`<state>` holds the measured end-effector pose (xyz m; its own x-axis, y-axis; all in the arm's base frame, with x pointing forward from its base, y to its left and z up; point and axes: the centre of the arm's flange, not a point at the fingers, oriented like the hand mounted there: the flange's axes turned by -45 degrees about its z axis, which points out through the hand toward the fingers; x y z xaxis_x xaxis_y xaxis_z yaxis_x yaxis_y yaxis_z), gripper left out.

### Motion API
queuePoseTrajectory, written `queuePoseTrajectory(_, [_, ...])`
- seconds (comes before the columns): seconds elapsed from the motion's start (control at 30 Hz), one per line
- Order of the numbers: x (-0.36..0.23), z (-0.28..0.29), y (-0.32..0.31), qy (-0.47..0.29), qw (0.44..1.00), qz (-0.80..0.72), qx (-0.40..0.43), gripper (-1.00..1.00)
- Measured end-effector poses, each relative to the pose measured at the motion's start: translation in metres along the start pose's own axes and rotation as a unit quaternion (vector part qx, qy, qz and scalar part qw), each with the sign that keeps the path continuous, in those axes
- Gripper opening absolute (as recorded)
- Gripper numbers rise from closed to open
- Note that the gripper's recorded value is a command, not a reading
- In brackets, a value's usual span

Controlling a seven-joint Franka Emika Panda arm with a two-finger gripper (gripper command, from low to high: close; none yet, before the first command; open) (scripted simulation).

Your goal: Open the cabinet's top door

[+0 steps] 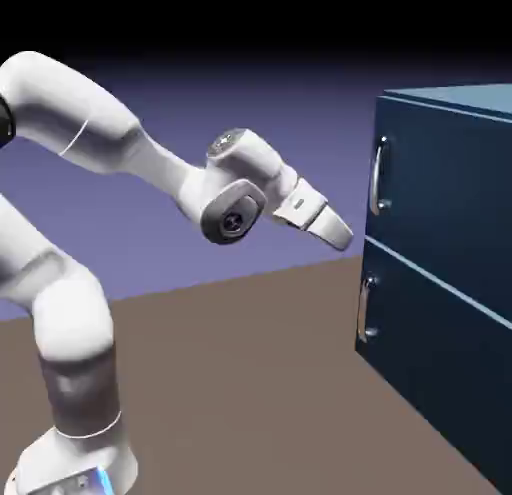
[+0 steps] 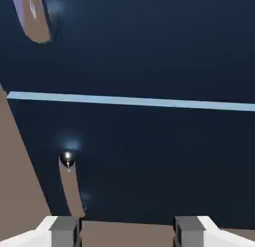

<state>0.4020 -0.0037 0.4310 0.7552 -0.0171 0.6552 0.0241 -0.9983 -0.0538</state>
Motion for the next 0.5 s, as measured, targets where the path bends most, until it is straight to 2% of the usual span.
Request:
queuePoseTrajectory(0.23, [-0.038,0.074,0.021,-0.105,0.99,0.082,0.035,0.0])
queuePoseTrajectory(0.5, [-0.097,0.141,0.043,-0.201,0.967,0.155,0.025,0.0])
